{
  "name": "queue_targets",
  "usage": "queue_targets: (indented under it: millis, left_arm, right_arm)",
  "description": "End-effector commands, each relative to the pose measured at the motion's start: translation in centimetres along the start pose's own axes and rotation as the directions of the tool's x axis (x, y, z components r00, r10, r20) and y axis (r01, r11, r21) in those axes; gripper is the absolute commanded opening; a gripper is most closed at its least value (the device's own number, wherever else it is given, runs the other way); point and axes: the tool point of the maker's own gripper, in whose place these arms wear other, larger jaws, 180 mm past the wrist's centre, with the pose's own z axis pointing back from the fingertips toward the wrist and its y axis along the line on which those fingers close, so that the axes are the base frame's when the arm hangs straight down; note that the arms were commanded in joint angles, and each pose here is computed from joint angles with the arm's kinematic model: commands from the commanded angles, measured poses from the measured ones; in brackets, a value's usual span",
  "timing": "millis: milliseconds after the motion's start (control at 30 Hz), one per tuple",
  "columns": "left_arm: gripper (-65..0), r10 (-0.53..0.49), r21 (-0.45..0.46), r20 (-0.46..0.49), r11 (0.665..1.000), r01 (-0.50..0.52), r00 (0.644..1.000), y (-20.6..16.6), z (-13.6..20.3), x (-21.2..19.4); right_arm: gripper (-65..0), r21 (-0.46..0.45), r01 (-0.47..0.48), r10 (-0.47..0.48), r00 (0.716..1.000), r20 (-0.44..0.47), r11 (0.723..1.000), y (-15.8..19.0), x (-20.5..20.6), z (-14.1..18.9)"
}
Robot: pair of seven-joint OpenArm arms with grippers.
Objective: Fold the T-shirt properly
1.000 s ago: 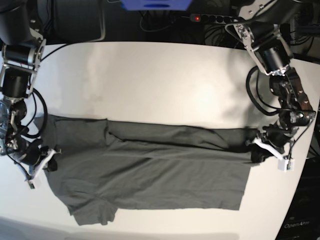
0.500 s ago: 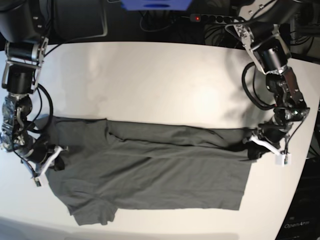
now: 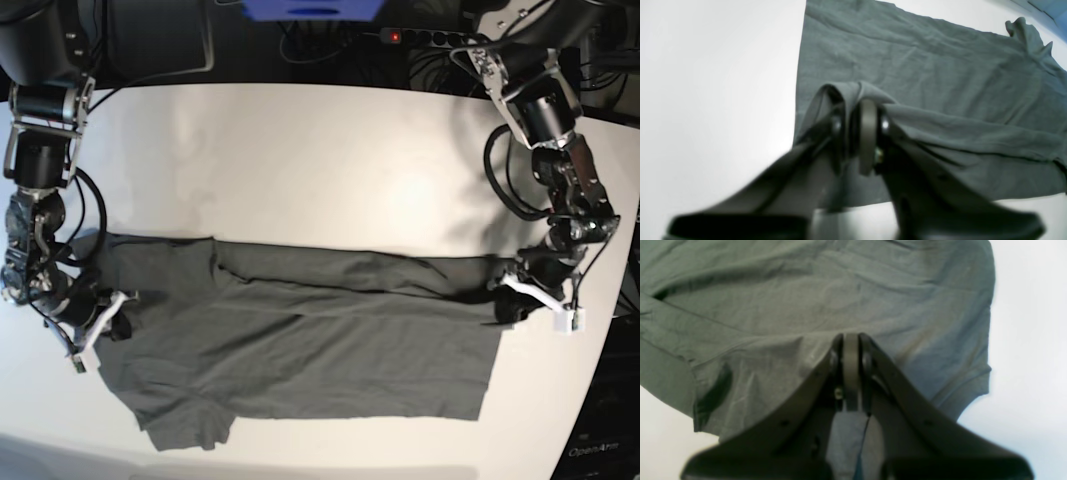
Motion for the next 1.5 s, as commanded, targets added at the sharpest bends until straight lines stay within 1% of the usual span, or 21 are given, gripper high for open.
queue_targets:
  millis: [0, 67, 167, 233, 300, 400, 433, 533, 733, 867, 1100, 1233, 1267, 1300, 1333, 1367, 1467]
  left_arm:
    - [-50.1, -0.015, -0.006, 0.085, 1.000, 0.015, 0.996, 0.0, 0.1, 3.1]
    - [-47.4, -0.015, -0.006, 0.084, 1.000, 0.015, 0.996, 0.0, 0.1, 3.1]
    - [-47.4, -0.015, -0.006, 0.084, 1.000, 0.015, 0.996, 0.0, 0.1, 3.1]
    - [-47.4, -0.015, -0.006, 0.084, 1.000, 0.015, 0.996, 0.0, 0.1, 3.1]
    - [-47.4, -0.015, -0.006, 0.084, 1.000, 0.015, 0.996, 0.0, 0.1, 3.1]
    - [-47.4, -0.014, -0.005, 0.083, 1.000, 0.015, 0.996, 0.0, 0.1, 3.0]
    - [-47.4, -0.014, -0.005, 0.083, 1.000, 0.015, 0.996, 0.0, 0.1, 3.0]
    - [-47.4, -0.014, -0.005, 0.081, 1.000, 0.014, 0.997, 0.0, 0.1, 2.9]
    - [-47.4, -0.013, -0.001, 0.069, 1.000, 0.013, 0.998, 0.2, 0.3, 2.2]
    - [-47.4, -0.022, 0.004, 0.068, 1.000, 0.022, 0.997, 0.6, 0.5, 2.4]
    - [-47.4, -0.023, 0.002, 0.068, 1.000, 0.023, 0.997, 0.6, 0.8, 2.2]
    - [-47.4, -0.024, 0.000, 0.070, 1.000, 0.024, 0.997, 0.6, 0.8, 2.2]
    - [-47.4, -0.024, 0.000, 0.070, 1.000, 0.024, 0.997, 0.6, 0.8, 2.2]
    - [-47.4, -0.024, 0.000, 0.070, 1.000, 0.024, 0.997, 0.6, 0.8, 2.2]
    - [-47.5, -0.024, 0.000, 0.070, 1.000, 0.024, 0.997, 0.6, 0.8, 2.2]
    - [-47.5, -0.024, -0.002, 0.071, 1.000, 0.024, 0.997, 0.5, 0.8, 2.3]
    - [-47.6, -0.021, -0.004, 0.071, 1.000, 0.022, 0.997, 0.4, 0.8, 2.2]
  right_arm:
    - [-63.5, -0.007, -0.030, 0.030, 0.997, 0.069, 1.000, -0.9, 2.7, 0.9]
    - [-63.5, -0.015, -0.033, 0.034, 0.997, 0.066, 0.999, -1.3, 2.7, 1.1]
    - [-63.4, -0.013, -0.002, 0.002, 0.999, 0.042, 1.000, -1.7, 1.6, 0.7]
    - [-62.8, -0.009, 0.027, -0.027, 0.998, 0.053, 1.000, -2.1, 1.6, 0.4]
    - [-58.2, -0.011, 0.061, -0.060, 0.997, 0.049, 0.998, -2.8, 0.8, 0.1]
    - [-47.3, -0.008, 0.092, -0.091, 0.994, 0.059, 0.996, -3.0, 0.1, -0.2]
    - [-44.7, -0.008, 0.095, -0.094, 0.993, 0.067, 0.995, -3.0, 0.2, -0.2]
    - [-40.5, -0.008, 0.095, -0.094, 0.992, 0.079, 0.995, -3.0, 0.3, -0.2]
    - [-40.2, -0.008, 0.092, -0.091, 0.992, 0.086, 0.996, -3.0, 0.7, -0.2]
    - [-35.3, -0.019, 0.086, -0.084, 0.991, 0.099, 0.996, -3.7, 1.6, 0.1]
    - [-35.0, -0.051, 0.077, -0.071, 0.992, 0.104, 0.996, -5.2, 1.9, 1.2]
    - [-35.7, -0.052, 0.079, -0.073, 0.992, 0.102, 0.996, -5.4, 1.9, 1.3]
    - [-36.4, -0.052, 0.079, -0.074, 0.992, 0.098, 0.995, -5.3, 1.7, 1.3]
    - [-38.7, -0.052, 0.080, -0.074, 0.993, 0.096, 0.995, -5.3, 1.6, 1.3]
    - [-42.4, -0.051, 0.081, -0.076, 0.993, 0.094, 0.995, -5.3, 1.5, 1.3]
    - [-47.3, -0.051, 0.082, -0.077, 0.993, 0.091, 0.995, -5.3, 1.3, 1.2]
    - [-64.7, -0.054, 0.099, -0.094, 0.991, 0.091, 0.994, -5.4, 0.7, 1.4]
